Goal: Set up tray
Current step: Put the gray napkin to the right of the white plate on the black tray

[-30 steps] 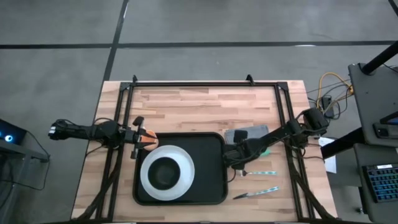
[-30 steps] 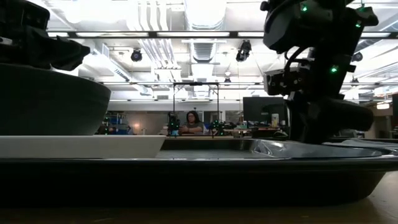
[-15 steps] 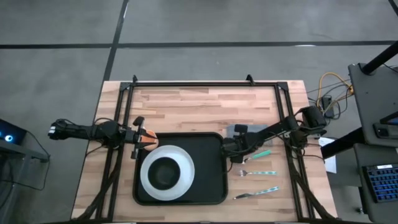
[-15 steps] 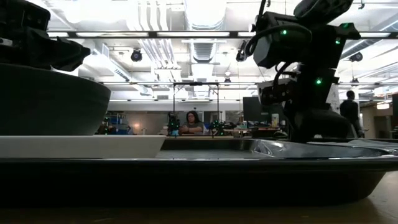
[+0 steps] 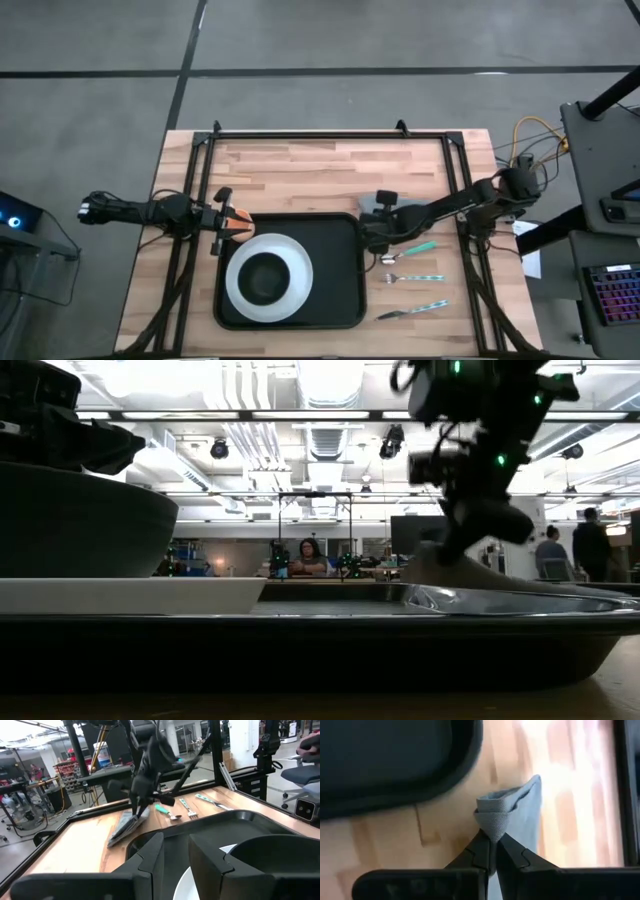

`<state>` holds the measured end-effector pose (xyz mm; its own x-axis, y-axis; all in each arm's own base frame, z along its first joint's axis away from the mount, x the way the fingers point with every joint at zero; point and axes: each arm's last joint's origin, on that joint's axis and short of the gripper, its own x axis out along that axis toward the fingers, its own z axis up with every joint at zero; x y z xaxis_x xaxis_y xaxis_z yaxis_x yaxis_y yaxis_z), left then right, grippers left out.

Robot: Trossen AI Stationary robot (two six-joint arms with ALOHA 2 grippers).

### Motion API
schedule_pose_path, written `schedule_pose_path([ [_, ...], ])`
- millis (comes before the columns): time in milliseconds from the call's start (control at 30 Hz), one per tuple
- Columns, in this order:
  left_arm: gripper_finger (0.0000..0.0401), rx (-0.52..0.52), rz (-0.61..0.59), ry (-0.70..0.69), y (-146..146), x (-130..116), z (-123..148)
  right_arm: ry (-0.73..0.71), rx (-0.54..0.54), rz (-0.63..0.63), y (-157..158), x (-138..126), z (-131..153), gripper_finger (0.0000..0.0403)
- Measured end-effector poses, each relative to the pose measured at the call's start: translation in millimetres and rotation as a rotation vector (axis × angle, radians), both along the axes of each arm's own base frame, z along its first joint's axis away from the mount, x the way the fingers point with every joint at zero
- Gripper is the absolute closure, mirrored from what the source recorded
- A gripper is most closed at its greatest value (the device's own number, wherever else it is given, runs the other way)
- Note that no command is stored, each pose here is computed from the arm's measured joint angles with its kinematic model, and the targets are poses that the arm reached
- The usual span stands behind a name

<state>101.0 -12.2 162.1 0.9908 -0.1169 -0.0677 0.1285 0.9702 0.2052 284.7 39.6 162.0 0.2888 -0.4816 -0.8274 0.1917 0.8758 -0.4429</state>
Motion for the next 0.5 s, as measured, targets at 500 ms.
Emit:
schedule_pose_path([
  [500,0.033,0.0,0.0,0.0,0,0,0,-0.15,0.043,0.351,7,14,27,0.0395],
])
